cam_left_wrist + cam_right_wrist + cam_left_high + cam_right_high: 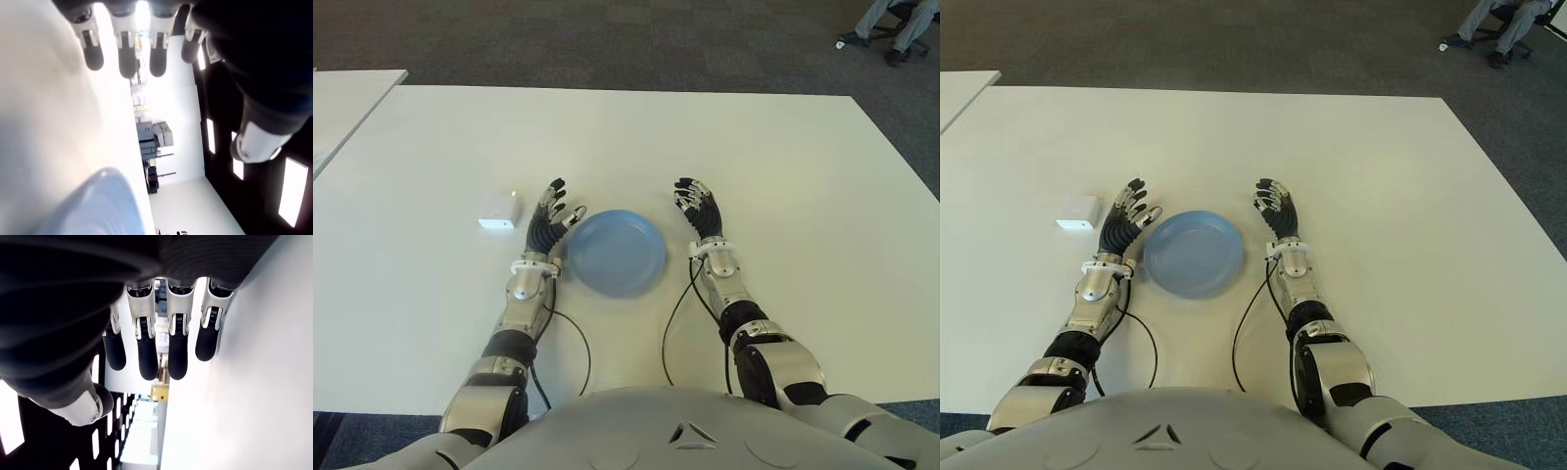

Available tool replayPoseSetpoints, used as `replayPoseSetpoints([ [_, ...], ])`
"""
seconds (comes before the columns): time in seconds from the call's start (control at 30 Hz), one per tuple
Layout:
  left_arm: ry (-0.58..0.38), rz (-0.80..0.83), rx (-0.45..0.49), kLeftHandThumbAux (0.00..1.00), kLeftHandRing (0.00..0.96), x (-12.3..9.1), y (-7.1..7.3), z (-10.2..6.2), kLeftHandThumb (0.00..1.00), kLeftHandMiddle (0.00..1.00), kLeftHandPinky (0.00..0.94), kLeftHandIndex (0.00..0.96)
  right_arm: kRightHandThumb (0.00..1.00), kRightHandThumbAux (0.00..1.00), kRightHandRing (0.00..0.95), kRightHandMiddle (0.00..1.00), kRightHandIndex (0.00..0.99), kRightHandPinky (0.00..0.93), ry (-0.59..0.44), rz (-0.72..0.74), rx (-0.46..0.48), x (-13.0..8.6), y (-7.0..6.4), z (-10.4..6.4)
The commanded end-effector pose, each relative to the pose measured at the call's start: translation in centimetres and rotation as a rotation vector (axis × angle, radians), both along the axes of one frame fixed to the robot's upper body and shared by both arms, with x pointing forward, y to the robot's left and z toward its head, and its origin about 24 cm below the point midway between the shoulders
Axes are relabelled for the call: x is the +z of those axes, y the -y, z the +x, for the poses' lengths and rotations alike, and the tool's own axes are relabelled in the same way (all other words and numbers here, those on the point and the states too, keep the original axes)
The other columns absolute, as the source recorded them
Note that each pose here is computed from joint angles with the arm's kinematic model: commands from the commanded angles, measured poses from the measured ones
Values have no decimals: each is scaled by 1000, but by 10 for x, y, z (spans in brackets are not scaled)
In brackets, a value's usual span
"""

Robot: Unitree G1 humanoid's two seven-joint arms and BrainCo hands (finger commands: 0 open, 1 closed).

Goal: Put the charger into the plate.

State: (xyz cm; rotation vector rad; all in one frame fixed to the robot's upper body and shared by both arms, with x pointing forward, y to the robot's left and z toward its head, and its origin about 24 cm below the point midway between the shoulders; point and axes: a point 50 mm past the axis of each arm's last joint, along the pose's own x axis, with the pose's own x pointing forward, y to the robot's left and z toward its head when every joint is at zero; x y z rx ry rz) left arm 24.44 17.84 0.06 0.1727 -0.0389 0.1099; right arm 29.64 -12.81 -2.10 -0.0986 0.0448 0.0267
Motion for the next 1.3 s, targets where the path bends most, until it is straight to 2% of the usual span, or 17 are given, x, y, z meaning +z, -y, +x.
replayPoseSetpoints([
  [0.03,103,92,27,548,181,38,11,-6,445,197,201,172,0,698,273,296,243,230,-151,12,-9,-28,-1,-19],
  [0.27,218,294,48,500,177,63,16,-10,436,198,168,180,0,702,258,287,225,216,-153,38,-1,-29,0,-19],
  [0.4,291,419,73,479,169,73,18,-12,419,198,137,162,16,711,218,259,206,166,-141,48,0,-28,1,-20],
  [0.63,362,546,129,478,178,78,19,-11,404,202,140,128,9,719,164,214,196,112,-124,48,-9,-28,1,-20],
  [1.0,416,639,179,510,168,81,18,-8,377,166,152,64,0,715,136,190,198,109,-103,46,-6,-28,-1,-21],
  [1.1,447,718,221,519,147,82,17,-6,375,142,123,46,0,715,139,192,203,113,-105,42,-4,-28,-1,-21],
  [1.2,485,910,351,513,126,78,9,0,375,123,102,48,0,714,143,194,200,121,-112,45,-1,-28,-1,-21],
  [1.27,498,962,388,508,116,77,7,2,376,115,91,52,0,713,145,195,198,126,-114,46,0,-28,-1,-21],
  [1.3,465,1027,436,506,112,69,-2,11,376,112,87,54,0,713,146,195,198,127,-116,46,0,-29,-1,-21],
])
